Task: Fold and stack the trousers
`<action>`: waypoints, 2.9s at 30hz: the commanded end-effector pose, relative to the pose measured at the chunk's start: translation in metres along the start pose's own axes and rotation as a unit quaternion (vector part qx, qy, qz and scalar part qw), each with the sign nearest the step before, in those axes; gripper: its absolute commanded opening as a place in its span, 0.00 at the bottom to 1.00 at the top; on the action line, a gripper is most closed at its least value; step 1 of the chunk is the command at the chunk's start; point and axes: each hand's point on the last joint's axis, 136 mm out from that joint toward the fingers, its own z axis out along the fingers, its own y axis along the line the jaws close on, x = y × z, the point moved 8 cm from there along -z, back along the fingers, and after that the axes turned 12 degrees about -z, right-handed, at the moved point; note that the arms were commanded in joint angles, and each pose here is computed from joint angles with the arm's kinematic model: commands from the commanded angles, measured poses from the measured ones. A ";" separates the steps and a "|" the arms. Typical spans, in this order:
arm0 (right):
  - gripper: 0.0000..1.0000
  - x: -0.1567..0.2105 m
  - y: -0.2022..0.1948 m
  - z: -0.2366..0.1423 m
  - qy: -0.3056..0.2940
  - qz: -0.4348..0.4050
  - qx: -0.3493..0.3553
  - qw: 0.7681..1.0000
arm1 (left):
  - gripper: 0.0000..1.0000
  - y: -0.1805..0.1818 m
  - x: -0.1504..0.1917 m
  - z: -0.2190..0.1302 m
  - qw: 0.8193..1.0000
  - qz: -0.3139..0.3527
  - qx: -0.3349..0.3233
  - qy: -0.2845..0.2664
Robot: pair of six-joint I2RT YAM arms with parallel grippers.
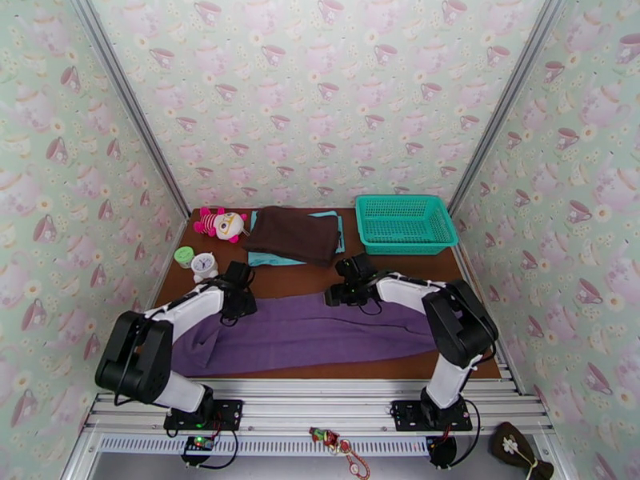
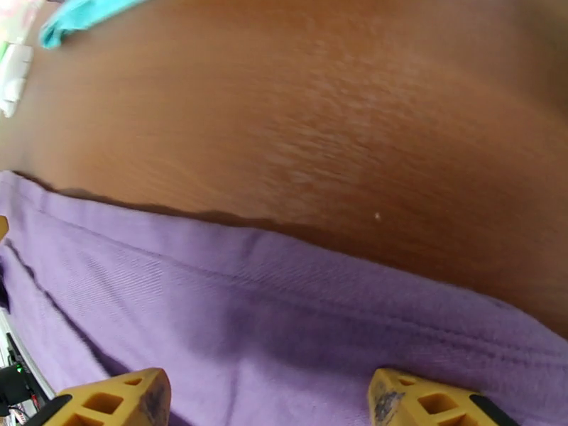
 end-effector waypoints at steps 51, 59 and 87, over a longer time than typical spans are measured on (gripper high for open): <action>0.34 0.012 0.028 0.012 0.059 -0.113 0.004 0.992 | 0.50 0.060 -0.001 -0.072 0.933 -0.325 0.061 -0.141; 0.01 0.010 0.031 0.007 0.046 -0.110 -0.001 0.993 | 0.53 0.068 0.010 -0.057 0.884 -0.435 0.095 -0.142; 0.00 0.014 0.038 -0.001 0.033 -0.110 -0.026 0.993 | 0.56 0.106 -0.006 -0.032 0.810 -0.532 0.042 -0.244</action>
